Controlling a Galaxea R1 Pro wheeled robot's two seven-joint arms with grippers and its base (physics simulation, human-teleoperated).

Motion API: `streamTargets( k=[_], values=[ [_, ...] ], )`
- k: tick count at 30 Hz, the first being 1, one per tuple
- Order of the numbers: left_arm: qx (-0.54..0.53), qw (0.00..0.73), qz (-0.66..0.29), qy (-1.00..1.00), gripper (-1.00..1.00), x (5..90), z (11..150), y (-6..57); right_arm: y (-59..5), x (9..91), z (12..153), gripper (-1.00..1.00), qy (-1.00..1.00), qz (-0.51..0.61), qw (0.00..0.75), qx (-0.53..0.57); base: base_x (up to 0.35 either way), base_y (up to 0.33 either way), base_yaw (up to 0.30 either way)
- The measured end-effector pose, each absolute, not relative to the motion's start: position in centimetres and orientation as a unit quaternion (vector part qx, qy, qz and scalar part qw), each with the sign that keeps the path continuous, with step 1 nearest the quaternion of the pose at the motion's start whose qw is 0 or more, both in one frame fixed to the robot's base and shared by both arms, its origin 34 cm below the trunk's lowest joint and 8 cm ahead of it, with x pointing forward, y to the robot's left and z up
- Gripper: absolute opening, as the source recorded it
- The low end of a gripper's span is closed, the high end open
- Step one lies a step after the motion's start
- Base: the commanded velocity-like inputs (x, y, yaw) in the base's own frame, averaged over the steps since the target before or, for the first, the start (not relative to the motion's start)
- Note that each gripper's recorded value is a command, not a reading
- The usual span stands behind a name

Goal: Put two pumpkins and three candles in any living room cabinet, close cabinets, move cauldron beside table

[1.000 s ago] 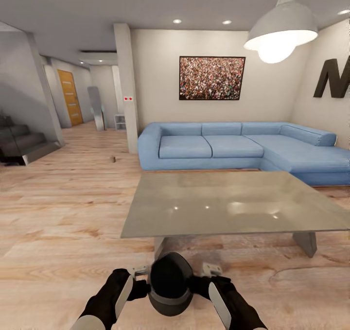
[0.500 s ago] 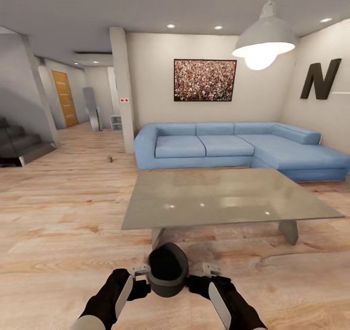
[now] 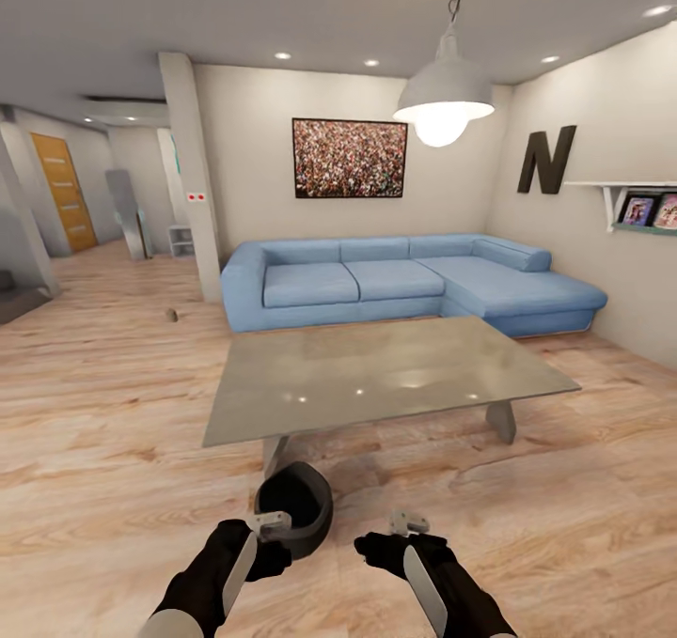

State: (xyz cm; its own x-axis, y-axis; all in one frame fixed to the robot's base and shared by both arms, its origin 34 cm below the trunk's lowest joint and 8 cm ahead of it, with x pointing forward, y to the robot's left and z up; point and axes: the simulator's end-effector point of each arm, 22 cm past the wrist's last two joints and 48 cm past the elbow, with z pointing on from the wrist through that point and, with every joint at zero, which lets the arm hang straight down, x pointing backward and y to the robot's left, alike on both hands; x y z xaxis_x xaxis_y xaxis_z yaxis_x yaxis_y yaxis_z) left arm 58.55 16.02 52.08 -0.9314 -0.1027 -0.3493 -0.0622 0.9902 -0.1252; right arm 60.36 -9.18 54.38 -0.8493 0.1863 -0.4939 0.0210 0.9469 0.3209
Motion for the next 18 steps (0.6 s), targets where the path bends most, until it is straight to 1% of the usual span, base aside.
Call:
streamTargets(
  k=[18],
  values=[
    [-0.042, 0.18, -0.056, 0.981, 1.0, 59.0, 55.6, 16.0, -9.2, 60.8, 57.8, 1.0, 0.949, 0.154, 0.269, 0.055, -0.001, 0.0, -0.28]
  ],
)
